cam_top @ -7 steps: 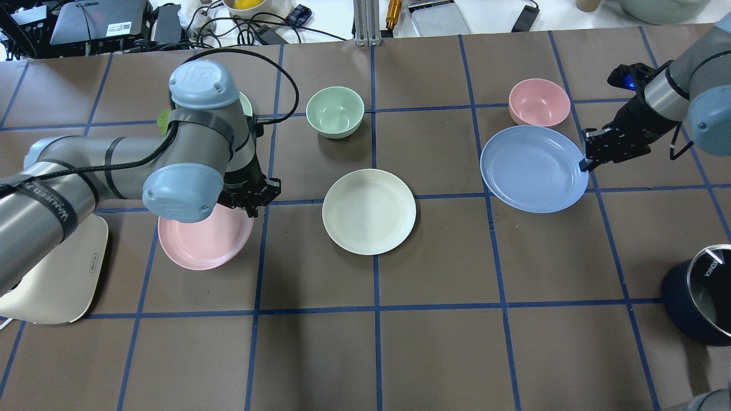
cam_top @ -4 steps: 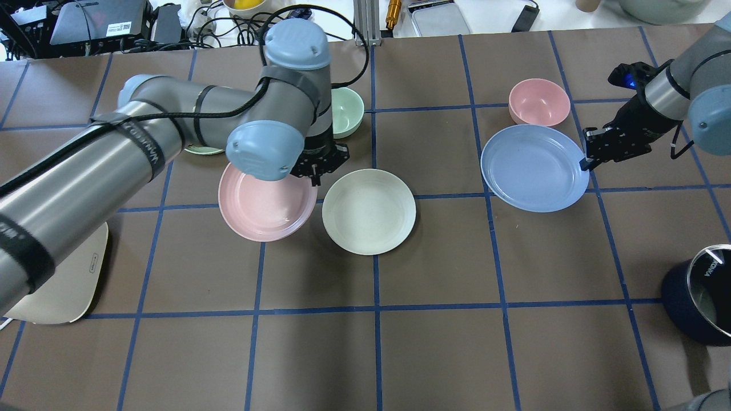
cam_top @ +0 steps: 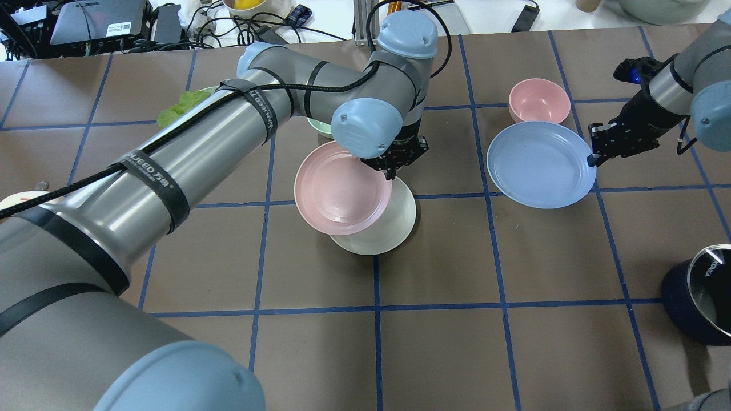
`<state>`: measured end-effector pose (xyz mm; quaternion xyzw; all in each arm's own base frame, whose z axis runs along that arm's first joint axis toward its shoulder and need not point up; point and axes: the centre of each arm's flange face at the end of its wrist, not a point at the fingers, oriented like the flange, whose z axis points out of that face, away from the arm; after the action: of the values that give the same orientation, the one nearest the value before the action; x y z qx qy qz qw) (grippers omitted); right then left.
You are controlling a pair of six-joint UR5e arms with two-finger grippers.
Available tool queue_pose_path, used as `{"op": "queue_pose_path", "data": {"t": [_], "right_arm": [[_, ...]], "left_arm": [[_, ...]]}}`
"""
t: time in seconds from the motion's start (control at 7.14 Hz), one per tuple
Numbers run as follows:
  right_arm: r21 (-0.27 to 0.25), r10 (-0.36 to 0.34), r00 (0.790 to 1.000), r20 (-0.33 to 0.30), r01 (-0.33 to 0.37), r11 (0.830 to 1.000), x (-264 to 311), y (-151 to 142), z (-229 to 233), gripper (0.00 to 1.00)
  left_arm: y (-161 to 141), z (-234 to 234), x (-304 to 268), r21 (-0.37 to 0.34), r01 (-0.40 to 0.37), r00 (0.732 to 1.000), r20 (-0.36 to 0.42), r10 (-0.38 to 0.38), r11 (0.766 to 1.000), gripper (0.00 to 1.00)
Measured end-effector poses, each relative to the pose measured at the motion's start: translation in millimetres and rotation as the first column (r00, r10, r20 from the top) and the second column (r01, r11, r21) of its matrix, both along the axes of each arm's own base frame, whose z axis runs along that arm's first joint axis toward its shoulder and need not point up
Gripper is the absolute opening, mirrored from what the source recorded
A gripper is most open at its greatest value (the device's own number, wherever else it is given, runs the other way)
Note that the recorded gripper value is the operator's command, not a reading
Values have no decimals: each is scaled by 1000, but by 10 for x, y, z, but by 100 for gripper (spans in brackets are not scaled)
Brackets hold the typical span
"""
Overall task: Stack three plates with pink and blue
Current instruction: 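Carry the pink plate onto the cream plate with the left gripper and release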
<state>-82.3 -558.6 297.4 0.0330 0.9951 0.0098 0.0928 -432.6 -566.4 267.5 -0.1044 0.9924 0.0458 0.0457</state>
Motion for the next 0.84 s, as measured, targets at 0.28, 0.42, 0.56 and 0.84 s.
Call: {"op": "queue_pose_path", "data": {"t": [0.28,0.42,0.56,0.84], "right_arm": [[-4,0,1000,-9,0,1000,-15,-20,32,0],[-6,0,1000,-11,0,1000,-18,-23,48,0],[-6,0,1000,-11,0,1000,-21,-25,51,0],[-8,0,1000,-13,0,1000,-29,-31,58,0]], "left_arm": [[38,-151,-136,43,8,1000,-18,-7,999,0],[53,-213,-174,56,11,1000,-22,-10,998,4],[71,-263,-208,67,15,1000,-26,-13,998,10],[92,-310,-254,79,19,999,-38,-16,997,99]]}}
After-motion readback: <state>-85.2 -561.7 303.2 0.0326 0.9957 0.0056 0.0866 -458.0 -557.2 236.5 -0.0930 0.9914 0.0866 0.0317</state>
